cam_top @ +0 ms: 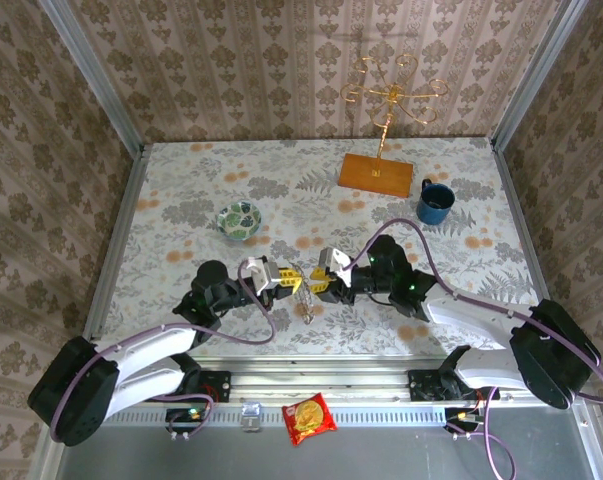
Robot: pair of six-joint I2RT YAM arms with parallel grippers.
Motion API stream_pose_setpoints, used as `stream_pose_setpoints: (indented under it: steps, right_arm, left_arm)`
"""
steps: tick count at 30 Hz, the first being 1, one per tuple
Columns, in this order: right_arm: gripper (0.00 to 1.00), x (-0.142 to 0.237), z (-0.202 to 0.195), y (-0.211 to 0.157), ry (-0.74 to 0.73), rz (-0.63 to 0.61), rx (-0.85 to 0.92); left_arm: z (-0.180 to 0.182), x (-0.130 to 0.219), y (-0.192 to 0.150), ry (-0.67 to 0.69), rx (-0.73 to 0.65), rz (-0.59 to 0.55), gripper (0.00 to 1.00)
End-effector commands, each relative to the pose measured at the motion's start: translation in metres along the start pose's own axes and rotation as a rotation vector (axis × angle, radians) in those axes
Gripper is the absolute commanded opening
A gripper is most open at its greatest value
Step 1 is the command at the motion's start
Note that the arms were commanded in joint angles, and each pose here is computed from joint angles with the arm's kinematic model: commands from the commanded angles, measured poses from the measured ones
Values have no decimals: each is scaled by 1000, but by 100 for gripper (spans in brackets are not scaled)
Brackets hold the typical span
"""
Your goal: Put the keys on the keyring
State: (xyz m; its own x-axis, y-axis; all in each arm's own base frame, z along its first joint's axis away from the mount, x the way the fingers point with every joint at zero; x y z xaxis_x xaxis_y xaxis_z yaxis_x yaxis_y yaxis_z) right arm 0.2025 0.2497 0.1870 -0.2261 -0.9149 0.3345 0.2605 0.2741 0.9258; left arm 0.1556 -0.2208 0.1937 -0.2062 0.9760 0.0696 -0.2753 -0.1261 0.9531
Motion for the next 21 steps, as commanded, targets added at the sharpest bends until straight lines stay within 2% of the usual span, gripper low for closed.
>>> stream_pose_setpoints:
  steps: [1,10,21]
  right_arm:
    - [31,1,3,13,39,-70,19]
    - [30,-4,3,17,67,-83,10]
    - [21,-8,2,25,81,-104,7]
  left_arm:
    - [-1,0,12,-19,-21,-76,0]
    - [-3,0,13,-35,-15,-97,0]
    - [-3,-2,15,-46,-13,-106,0]
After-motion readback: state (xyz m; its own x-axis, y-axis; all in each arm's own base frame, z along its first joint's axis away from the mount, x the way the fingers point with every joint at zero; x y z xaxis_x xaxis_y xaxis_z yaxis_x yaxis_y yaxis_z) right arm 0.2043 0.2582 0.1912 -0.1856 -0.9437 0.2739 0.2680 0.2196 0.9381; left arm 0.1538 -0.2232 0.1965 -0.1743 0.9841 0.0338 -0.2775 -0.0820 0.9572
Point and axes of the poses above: each hand's point on the last joint's axis, 136 mm out from that joint toward the fingers, its own x axis back along the fingers, its own z axis along the line the jaws close on, y = z × x, the point moved 6 cm from there along x, back along the fingers, and after that the axes turned 13 degrees about -x, right-handed, at the moved point
